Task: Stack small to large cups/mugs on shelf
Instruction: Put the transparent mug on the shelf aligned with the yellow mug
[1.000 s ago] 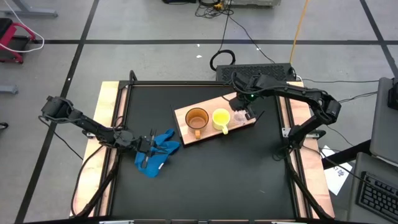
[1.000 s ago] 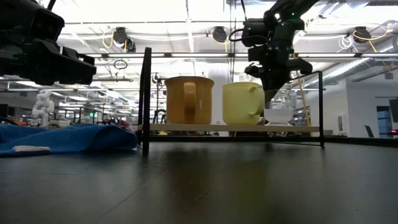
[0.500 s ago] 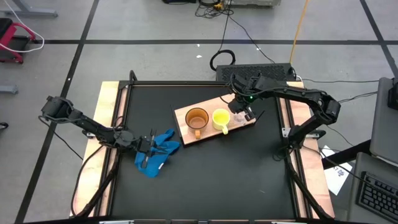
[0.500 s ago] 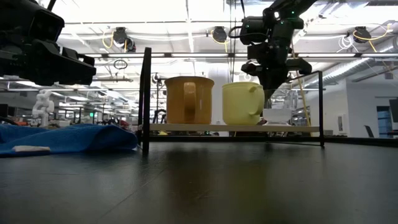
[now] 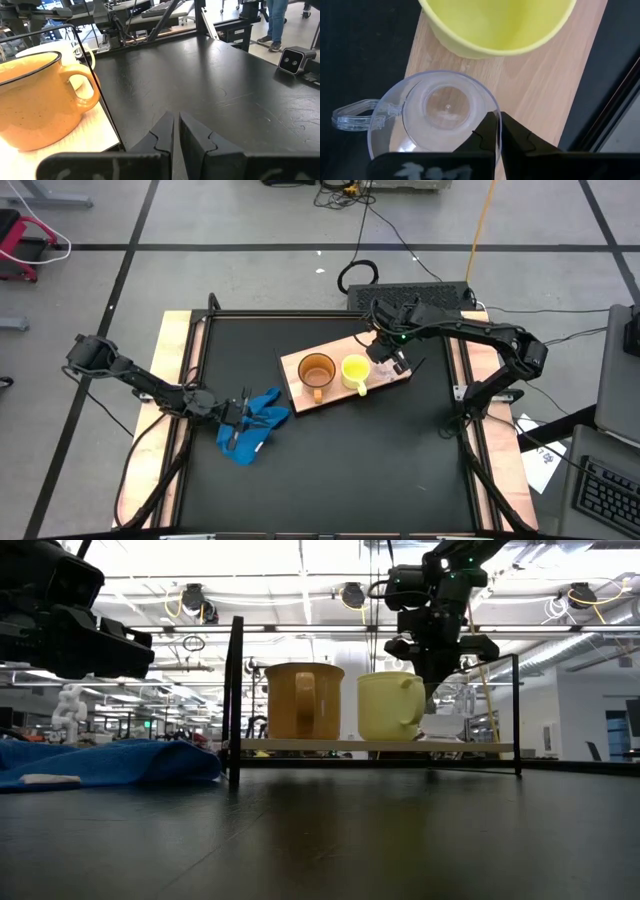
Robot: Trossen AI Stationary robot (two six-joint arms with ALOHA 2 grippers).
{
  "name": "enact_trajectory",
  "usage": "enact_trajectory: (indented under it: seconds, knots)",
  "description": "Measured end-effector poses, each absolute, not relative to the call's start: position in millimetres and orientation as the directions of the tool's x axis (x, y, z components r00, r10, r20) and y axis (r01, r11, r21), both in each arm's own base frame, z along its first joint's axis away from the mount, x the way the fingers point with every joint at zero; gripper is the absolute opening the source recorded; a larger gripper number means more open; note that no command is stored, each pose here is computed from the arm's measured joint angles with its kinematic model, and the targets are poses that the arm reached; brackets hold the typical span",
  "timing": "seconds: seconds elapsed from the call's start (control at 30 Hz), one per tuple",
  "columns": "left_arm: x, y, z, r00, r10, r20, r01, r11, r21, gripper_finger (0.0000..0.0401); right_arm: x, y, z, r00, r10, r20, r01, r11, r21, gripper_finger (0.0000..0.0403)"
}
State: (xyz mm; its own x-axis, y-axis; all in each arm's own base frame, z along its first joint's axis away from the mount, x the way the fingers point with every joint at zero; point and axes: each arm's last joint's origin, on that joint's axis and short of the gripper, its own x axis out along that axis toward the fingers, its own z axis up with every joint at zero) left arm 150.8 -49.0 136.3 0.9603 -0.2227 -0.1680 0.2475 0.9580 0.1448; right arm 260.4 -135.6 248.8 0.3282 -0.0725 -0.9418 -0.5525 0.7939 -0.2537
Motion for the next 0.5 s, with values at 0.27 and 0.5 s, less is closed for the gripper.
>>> enact_trajectory:
  seconds: [0.27,0.5]
  knots:
    - [150.8,-49.1,136.4,0.960,-0.223,-0.167,0.247,0.959,0.140,0.0031,261.0,-135.9,249.0,0.334,-0.076,-0.939,-0.551,0.793,-0.260,0.0000]
    - [150.8,-49.1,136.4,0.960,-0.223,-0.167,0.247,0.960,0.134,0.0031,260.4,-137.0,249.0,0.332,-0.081,-0.940,-0.506,0.825,-0.250,0.0000]
